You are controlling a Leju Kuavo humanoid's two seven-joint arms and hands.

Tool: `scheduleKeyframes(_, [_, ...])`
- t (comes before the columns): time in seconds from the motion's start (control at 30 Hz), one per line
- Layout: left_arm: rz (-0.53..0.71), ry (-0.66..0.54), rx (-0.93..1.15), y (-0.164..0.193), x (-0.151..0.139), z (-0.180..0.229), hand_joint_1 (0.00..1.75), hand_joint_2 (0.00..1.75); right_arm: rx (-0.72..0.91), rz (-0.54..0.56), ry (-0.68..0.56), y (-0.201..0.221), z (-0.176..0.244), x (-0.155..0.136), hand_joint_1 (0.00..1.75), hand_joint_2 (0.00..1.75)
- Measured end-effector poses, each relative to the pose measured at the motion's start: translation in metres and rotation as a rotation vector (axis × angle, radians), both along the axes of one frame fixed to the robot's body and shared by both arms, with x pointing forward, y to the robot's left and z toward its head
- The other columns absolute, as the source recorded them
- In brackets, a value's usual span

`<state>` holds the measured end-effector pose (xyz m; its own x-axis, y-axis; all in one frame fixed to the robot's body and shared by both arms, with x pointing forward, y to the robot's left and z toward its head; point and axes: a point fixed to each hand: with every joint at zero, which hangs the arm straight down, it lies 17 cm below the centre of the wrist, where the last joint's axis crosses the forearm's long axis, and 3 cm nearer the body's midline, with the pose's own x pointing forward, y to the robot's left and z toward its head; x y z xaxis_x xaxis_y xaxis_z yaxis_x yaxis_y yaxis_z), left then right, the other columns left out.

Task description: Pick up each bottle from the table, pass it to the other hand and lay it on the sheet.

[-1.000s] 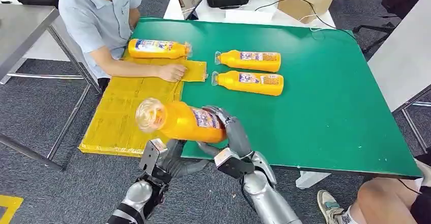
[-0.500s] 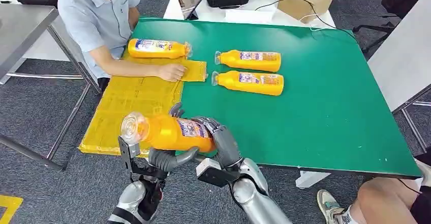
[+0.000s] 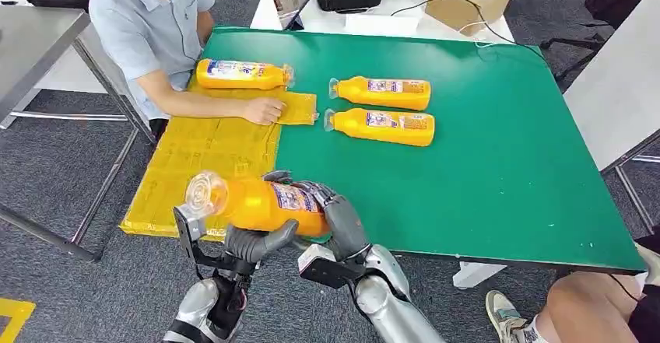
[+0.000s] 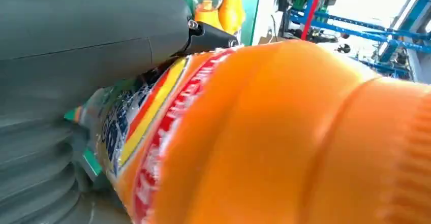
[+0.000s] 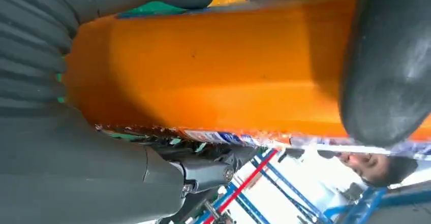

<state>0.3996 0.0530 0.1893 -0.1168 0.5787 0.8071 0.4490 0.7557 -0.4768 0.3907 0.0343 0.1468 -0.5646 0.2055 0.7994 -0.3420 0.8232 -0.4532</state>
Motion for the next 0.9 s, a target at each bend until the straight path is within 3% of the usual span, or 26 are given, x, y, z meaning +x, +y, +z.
scheduleKeyframes(0.03, [0.000,0.004,-0.005,0.001,0.001,0.000,1.75,1.75,-0.003,0.015,0.012,0.003,-0.003,-0.002,0.00,0.00])
scheduleKeyframes(0.67, [0.011,0.076,-0.082,0.014,0.014,-0.009,1.75,1.75,-0.004,0.072,0.050,0.022,-0.011,-0.014,0.00,0.00])
scheduleKeyframes(0.8, [0.058,0.163,-0.138,0.034,0.033,-0.018,1.75,1.75,-0.003,0.053,0.034,0.023,-0.010,-0.014,0.00,0.00])
scheduleKeyframes(0.83, [0.152,0.201,-0.064,0.054,0.055,-0.028,1.75,1.75,0.005,0.035,0.018,0.022,-0.007,-0.013,0.00,0.00])
scheduleKeyframes(0.87, [0.484,0.089,0.524,0.101,0.098,-0.041,1.75,1.75,0.014,0.015,0.024,0.019,-0.007,-0.011,0.00,0.00])
scheduleKeyframes(0.9, [0.518,-0.024,0.764,0.106,0.120,-0.029,1.75,1.75,0.012,0.023,0.037,0.020,-0.009,-0.011,0.00,0.00])
